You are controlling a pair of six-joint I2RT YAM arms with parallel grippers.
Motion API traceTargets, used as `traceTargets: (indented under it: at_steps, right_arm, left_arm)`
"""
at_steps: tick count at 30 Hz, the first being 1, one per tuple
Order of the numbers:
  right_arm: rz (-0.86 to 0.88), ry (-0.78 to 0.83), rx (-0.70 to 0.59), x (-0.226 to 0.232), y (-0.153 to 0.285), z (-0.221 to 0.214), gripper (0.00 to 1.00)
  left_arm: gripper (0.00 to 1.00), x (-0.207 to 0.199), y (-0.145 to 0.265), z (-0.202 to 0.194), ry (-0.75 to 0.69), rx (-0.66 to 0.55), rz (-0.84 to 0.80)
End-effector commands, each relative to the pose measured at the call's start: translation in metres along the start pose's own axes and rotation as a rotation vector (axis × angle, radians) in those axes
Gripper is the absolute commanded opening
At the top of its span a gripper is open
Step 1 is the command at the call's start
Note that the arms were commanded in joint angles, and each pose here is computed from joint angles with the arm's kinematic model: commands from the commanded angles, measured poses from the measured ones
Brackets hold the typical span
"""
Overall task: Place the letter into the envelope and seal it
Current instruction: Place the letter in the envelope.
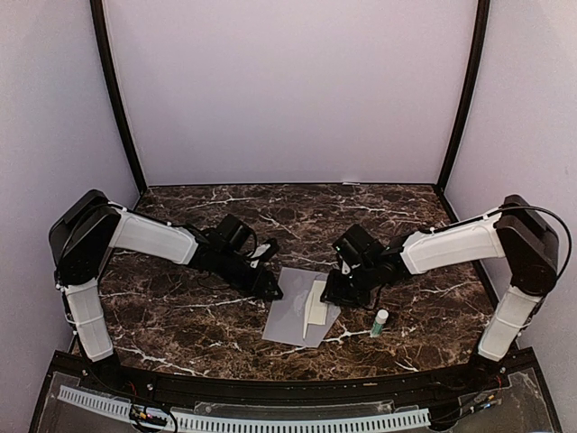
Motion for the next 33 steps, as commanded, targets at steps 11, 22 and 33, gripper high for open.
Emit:
traceTargets:
  at_steps: [11,22,33]
  right_arm:
    - [0.049,0.016,0.004,0.017,-0.013,0.001,0.31]
    - [0.057,0.028,0.023,0.024,-0.021,-0.002,0.24]
    - [0.064,0.045,0.042,0.035,-0.03,-0.007,0.21]
  left_arm:
    - [0.37,0.0,-0.007,-0.014,0.035,0.055,-0.031]
    - [0.34,0.0,-0.009,-0.016,0.039,0.065,-0.038]
    - [0.33,-0.003,-0.012,-0.018,0.033,0.074,-0.049]
Point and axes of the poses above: each gripper's point midway between its finger pads, its own y axis back along the fingers, its own x axis along the line the jaws close on, z = x × y, the point moved 5 cm from there along y, back along the fingers, and after that the axes turned 9 degrees about -y, right-handed, at the moved point
